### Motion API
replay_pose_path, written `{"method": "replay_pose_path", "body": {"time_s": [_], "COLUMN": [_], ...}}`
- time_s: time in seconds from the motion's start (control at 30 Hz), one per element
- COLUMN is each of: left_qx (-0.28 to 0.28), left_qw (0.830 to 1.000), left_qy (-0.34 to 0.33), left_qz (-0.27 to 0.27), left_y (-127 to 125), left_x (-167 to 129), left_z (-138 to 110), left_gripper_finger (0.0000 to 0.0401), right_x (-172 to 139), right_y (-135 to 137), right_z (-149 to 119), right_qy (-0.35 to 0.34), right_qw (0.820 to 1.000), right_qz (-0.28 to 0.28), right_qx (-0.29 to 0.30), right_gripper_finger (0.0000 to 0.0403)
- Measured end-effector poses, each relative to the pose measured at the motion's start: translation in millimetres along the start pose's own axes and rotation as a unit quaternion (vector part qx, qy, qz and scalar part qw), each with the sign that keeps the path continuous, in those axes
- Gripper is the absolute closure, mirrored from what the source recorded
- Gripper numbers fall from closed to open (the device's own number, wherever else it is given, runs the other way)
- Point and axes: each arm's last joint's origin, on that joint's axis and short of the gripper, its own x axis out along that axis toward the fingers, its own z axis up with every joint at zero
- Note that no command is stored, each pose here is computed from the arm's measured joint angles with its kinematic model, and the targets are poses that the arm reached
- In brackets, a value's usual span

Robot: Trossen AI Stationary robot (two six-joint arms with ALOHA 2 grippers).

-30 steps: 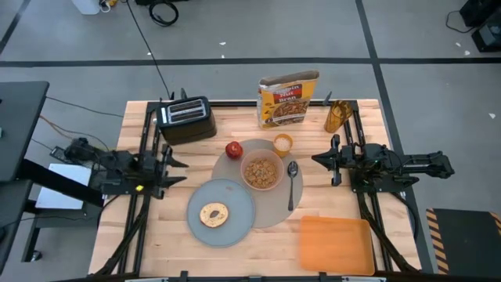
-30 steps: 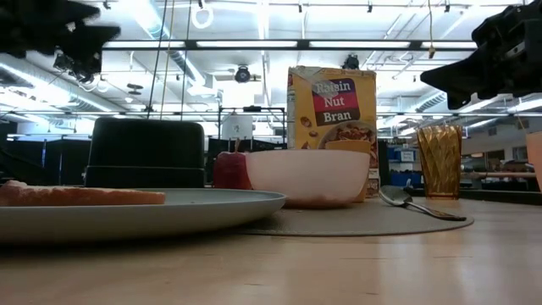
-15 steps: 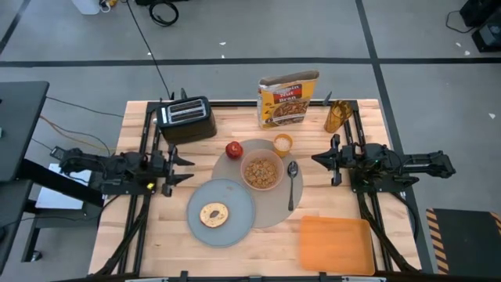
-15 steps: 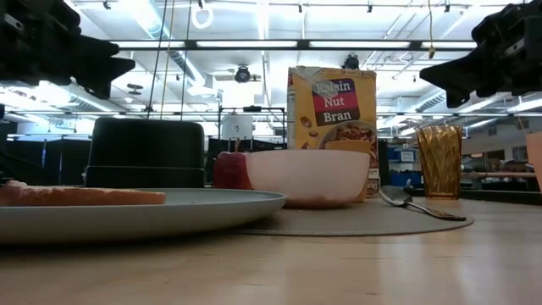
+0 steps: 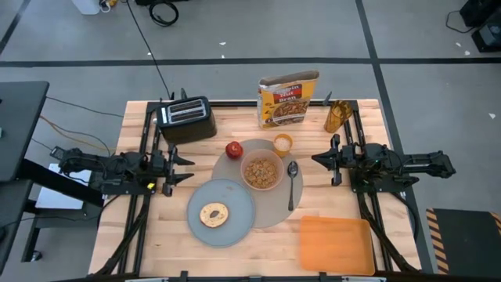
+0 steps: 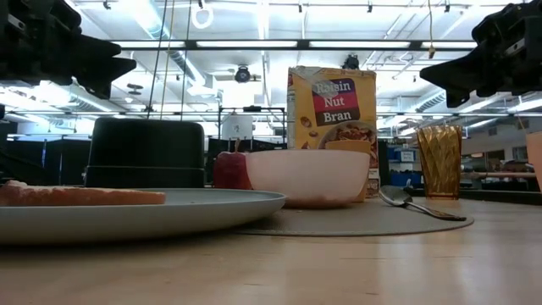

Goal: Arrange a breakfast setting
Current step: Return to Home Position

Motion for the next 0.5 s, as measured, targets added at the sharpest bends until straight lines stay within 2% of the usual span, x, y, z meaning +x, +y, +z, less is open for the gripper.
{"method": "replay_pose_path", "body": {"time_s": [0.5], "left_qx": [-0.001], "left_qw": [1.000], "left_qy": [-0.001], "left_qz": [-0.008], "left_y": [-1.4], "left_x": [-0.1], "left_z": [0.2], "left_gripper_finger": [0.0205], "right_x": [0.0], "right_y": [0.0], "right_z": [0.0], "right_qy": [0.000], "right_qw": [1.000], "right_qz": [0.000], "right_qx": [0.000], "right_gripper_finger": [0.0380]}}
